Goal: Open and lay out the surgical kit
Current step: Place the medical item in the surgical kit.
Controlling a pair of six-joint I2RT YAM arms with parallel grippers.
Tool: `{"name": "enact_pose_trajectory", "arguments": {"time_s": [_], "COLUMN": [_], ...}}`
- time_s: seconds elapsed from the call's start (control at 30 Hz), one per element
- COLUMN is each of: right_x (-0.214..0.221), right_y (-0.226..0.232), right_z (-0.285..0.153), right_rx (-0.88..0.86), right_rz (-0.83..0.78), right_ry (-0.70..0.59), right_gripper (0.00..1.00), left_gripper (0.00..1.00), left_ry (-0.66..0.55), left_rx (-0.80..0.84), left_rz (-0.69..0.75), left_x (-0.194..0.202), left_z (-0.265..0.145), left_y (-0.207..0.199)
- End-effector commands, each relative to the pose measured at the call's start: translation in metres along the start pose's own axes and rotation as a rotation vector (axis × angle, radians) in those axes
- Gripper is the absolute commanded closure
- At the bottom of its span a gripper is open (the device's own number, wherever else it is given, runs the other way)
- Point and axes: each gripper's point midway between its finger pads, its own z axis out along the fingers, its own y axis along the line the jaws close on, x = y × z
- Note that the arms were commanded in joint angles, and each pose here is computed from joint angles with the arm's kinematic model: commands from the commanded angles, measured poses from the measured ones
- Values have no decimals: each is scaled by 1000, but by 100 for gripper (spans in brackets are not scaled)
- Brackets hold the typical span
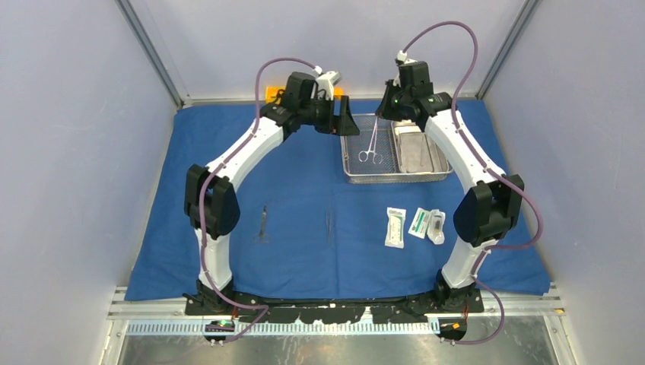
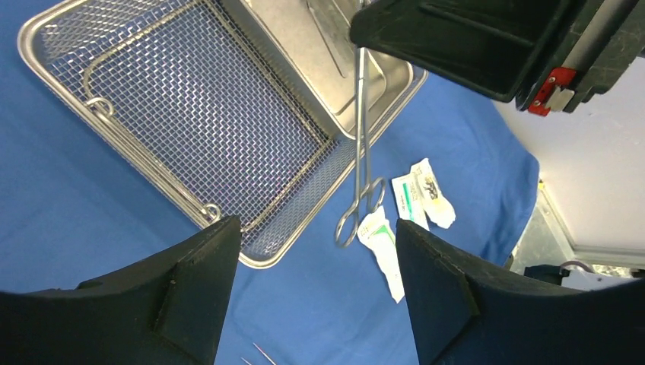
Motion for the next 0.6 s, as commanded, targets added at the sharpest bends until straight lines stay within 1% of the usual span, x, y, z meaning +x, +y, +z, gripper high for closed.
{"name": "enact_pose_trajectory", "arguments": {"time_s": [0.0, 0.13, 0.27, 0.4, 0.57], "right_x": [-18, -11, -4, 5, 15], "right_y": [18, 20, 19, 17, 17], "right_z": [-13, -10, -7, -5, -2], "right_rx": [-41, -38, -27, -2, 5], "right_rz": [103, 182, 255, 312, 394], "right_ry": [-67, -45, -29, -19, 7], "right_gripper": [100, 100, 100, 100, 100], "left_gripper": [25, 26, 27, 27, 27], "left_ry": [-52, -58, -40, -45, -40], "left_rx": [-86, -239, -338, -404, -494], "left_rz": [93, 123, 188, 294, 486], "left_x": [-12, -5, 8, 10, 11], "left_z": [-1, 0, 3, 6, 16], "left_y": [-14, -1, 1, -6, -16]}}
